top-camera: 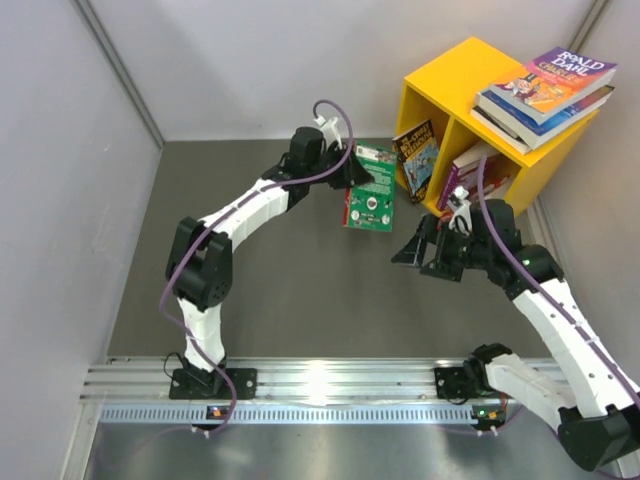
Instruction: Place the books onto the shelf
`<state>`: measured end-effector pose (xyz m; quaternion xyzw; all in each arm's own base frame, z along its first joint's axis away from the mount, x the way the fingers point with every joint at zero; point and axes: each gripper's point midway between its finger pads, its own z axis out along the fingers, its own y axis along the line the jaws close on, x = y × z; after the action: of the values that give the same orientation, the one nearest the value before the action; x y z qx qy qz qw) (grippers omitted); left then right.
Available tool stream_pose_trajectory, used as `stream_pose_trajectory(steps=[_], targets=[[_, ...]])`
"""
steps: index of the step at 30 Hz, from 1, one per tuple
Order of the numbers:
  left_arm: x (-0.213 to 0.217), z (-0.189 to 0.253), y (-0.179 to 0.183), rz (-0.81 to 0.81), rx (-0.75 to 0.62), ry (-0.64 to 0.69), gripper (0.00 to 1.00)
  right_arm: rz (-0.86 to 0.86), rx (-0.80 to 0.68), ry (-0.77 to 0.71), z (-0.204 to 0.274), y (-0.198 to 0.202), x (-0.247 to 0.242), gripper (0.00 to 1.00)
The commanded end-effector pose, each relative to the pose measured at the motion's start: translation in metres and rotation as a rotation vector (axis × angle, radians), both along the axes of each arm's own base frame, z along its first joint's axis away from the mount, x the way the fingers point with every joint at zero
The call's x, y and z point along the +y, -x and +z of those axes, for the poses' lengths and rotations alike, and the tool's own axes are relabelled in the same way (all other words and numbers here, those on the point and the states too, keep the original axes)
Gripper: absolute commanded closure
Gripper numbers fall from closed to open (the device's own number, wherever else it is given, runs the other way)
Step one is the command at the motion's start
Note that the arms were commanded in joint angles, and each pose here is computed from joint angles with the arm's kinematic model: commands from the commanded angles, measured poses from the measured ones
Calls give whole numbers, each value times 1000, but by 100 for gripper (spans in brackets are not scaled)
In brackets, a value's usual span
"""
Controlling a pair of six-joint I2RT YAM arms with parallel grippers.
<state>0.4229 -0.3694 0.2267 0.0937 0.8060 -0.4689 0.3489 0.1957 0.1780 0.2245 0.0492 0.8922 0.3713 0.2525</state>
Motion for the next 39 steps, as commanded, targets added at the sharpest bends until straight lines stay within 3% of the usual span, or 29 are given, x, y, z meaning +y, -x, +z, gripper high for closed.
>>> stream_pose_trajectory(steps=[1,12,21,24,32,34,39], targets=[[-19,55,-27,-1,-184,99,100,-79,-29,116,8,3,-32,0],[-72,108,-50,-117,-208,366,100,-153,13,207,1,26,-71,0],[-77,109,-71,-43,-262,405,100,-153,21,231,-1,26,-78,0],[-77,109,-83,-9,-315,383,100,-143,26,233,-3,26,-78,0],[-83,120,-98,114,-616,259,100,-139,60,243,-13,30,-80,0],[-81,138,-96,169,-721,309,100,-135,69,244,-16,32,-80,0],[-86,131,-100,263,-779,378,100,-130,97,255,-24,38,-82,0]])
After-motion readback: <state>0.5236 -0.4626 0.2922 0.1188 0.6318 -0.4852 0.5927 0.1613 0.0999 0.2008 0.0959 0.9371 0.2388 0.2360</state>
